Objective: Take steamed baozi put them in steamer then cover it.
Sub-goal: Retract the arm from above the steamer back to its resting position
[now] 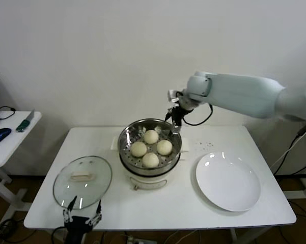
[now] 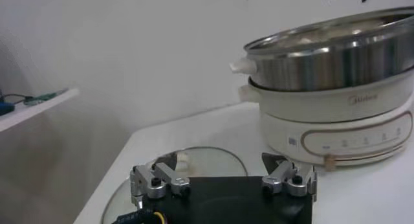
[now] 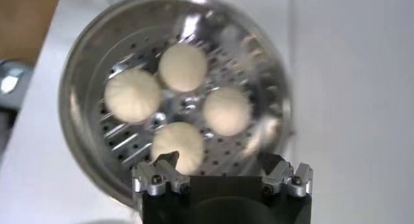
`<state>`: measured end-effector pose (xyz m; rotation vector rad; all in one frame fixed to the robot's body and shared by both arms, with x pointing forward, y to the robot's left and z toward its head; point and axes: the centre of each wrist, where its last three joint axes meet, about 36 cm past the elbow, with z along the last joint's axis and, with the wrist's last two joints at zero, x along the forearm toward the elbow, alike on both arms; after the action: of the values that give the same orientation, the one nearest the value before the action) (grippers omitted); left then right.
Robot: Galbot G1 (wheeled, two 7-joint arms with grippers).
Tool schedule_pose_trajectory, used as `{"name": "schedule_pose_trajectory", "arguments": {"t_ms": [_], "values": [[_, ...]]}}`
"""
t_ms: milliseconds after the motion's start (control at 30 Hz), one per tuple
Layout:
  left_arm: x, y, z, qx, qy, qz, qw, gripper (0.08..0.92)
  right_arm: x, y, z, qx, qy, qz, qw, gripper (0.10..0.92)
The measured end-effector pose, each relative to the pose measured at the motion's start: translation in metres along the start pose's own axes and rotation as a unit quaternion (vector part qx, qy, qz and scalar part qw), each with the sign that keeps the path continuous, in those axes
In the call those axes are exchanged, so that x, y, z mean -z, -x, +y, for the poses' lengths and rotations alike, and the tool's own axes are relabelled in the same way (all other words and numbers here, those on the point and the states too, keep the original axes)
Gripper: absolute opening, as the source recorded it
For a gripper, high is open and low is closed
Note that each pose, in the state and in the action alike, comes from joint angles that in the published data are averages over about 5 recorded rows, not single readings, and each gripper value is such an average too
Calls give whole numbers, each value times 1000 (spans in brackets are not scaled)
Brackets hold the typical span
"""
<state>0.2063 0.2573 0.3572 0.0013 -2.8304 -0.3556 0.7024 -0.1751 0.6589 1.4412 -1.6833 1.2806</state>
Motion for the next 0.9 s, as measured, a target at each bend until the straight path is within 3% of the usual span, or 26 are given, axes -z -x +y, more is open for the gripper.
{"name": "schedule_pose_trajectory", "arguments": {"t_ms": [200,400,633,900], "values": [[5,3,0,0,5,-10,1000,823,-58,-6,34,-81,40,-102,991,823],[15,10,0,9,13,-23,1000,823,-106,8,83,-167,100,-208,958,823],[26,18,5,22,37,-36,998,823,-137,38,145,-261,187,-310,895,823],[38,30,13,40,92,-45,994,823,-164,63,216,-346,292,-378,808,823]]}}
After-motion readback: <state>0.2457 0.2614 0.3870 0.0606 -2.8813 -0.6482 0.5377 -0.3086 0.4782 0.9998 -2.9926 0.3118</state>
